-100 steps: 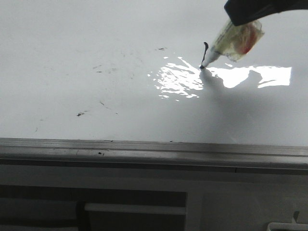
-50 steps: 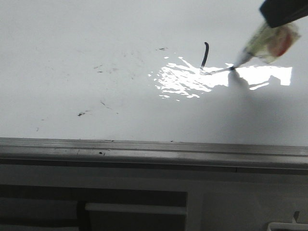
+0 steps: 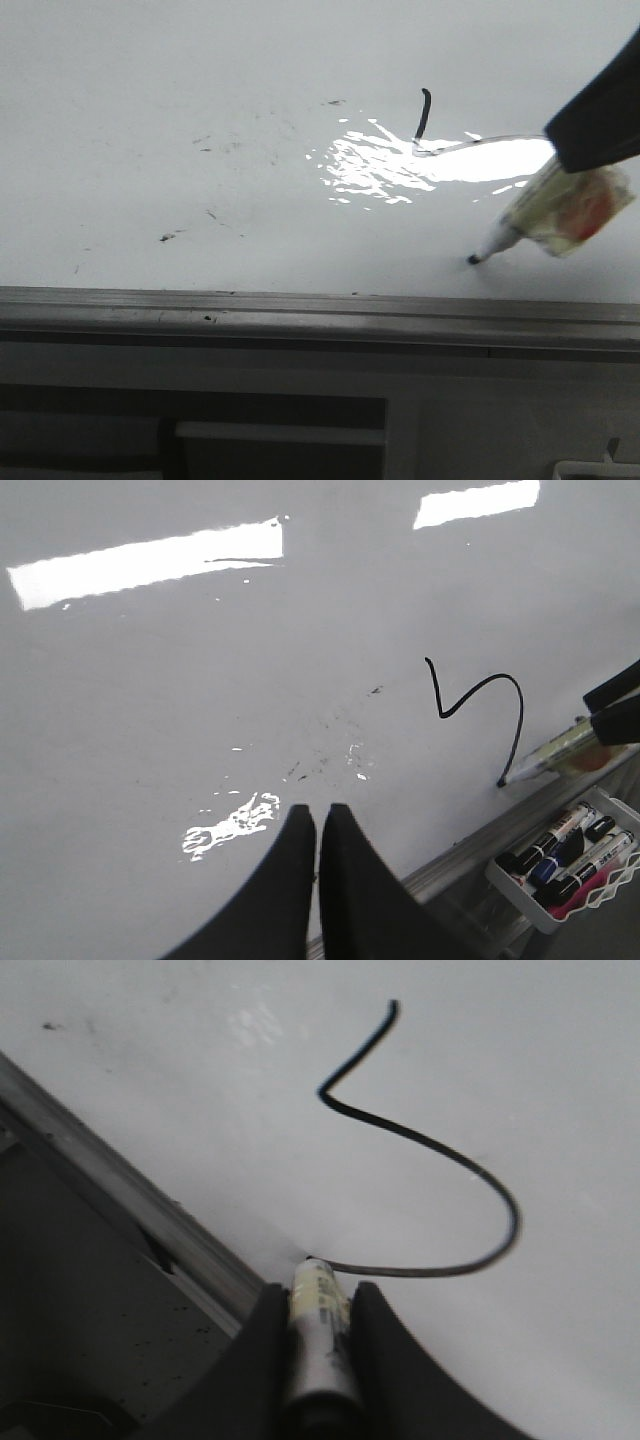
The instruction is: Write number 5 on whiteboard
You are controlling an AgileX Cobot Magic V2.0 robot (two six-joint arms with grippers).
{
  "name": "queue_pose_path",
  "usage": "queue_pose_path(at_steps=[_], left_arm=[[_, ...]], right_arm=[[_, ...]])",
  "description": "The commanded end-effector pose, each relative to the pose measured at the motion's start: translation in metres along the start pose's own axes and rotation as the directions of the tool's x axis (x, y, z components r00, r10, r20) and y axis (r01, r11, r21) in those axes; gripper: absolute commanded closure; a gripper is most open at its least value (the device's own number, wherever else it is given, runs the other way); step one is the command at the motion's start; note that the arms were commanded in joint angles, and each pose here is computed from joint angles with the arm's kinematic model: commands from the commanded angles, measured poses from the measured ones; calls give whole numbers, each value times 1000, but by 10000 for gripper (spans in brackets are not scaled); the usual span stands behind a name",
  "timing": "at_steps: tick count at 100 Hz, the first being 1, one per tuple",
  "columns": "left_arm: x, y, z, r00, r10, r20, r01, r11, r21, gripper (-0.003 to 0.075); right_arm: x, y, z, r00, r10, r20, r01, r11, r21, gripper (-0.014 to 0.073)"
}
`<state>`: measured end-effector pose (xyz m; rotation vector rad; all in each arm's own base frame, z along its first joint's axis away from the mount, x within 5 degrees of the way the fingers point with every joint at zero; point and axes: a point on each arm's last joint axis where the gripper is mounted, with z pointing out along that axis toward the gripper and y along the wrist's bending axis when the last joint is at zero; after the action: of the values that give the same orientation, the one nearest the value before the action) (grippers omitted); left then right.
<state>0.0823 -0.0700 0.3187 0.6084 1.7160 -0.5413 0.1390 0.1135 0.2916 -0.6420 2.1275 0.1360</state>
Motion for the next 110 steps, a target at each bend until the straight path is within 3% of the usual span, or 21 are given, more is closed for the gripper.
queue_pose_path(at_steps=[1,15,35,47,69,110], left_arm=[[-15,1,-3,995,-21,100,23,1000,-14,741],[-15,1,-3,995,-21,101,23,1000,-14,741],[-15,1,-3,995,-21,94,22,1000,-12,741],[-15,1,-3,995,-21,96,23,1000,-13,741],[-15,1,-3,995,-21,95,23,1000,-13,741],[-14,1,-3,995,-21,93,23,1000,-12,741]], right_arm=[[-13,2,5,999,-34,32,34,999,8,658],[-42,-2,-14,990,-6,141,6,1000,-1,658],[-69,-15,-48,951,-56,303,43,998,48,658],[-67,-19,-47,957,-92,274,65,992,104,658],[-71,-12,-37,951,-109,289,92,993,72,658],[-70,-9,-20,962,-158,224,136,985,108,658]])
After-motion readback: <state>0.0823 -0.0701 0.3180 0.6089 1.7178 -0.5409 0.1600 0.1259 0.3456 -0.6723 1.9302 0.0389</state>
